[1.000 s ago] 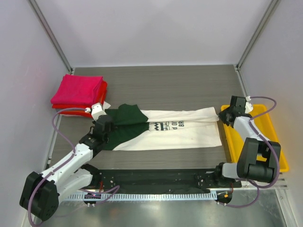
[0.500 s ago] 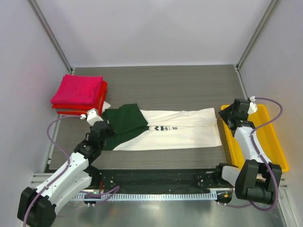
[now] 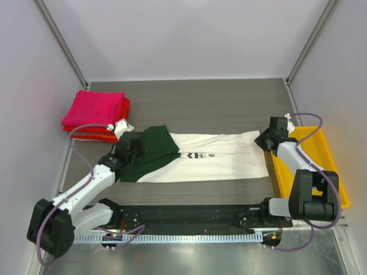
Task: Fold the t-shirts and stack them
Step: Fold the tshirt
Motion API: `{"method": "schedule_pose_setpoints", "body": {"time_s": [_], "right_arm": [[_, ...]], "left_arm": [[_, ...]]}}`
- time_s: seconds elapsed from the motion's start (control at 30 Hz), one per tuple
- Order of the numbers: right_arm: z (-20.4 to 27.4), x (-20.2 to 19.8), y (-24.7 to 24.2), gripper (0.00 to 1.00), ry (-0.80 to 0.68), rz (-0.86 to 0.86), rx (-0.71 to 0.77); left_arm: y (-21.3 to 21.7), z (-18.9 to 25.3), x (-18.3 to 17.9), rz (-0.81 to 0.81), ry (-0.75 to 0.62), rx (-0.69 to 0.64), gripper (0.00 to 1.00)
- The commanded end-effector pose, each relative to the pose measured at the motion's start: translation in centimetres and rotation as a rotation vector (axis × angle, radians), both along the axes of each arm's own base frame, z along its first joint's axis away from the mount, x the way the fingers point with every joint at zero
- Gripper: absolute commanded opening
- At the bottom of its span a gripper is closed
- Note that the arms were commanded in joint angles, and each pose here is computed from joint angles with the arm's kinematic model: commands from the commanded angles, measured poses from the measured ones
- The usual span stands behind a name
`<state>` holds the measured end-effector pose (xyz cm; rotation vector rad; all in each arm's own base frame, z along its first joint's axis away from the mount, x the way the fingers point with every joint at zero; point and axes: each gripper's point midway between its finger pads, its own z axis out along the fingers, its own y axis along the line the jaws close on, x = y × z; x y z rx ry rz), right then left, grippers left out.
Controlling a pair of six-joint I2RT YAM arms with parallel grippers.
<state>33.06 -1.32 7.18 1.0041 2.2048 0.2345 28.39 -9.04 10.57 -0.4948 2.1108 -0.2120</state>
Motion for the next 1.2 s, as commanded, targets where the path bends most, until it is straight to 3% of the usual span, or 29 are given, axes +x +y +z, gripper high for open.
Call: {"method": "schedule_pose_setpoints", "body": {"time_s": [0.0,0.1,0.2,0.47,0.7,1.17], "right_arm": [[0.1,0.9,-0.5,0.21,0.014,-0.006,-0.03],[-1.2,0.0,-0.9,0.16,0.068,-0.014,-0.047],[-2.1,-1.4,-1.4,0.02,0.114,-0.036,-0.072],[-2.0,-4.6,-1.6,0.01,0.098,-0.085,-0.082],[0.8,-3.8,-1.6,0.01,0.003,-0.07,-0.094],[4.9,1.7,15.7,0.02,-0.141,0.461,0.141]], "left_arm": [[-2.7,2.1,2.7,-0.078,-0.016,-0.011,0.25],[-4.0,2.4,4.4,-0.098,0.008,-0.009,0.27],[-4.7,1.2,5.1,-0.107,0.052,-0.005,0.28],[-5.0,-2.6,5.8,-0.089,0.216,0.058,0.25],[-4.8,-4.9,4.7,-0.087,0.28,0.059,0.24],[-3.4,-6.6,0.6,-0.068,0.321,0.019,0.21]]}}
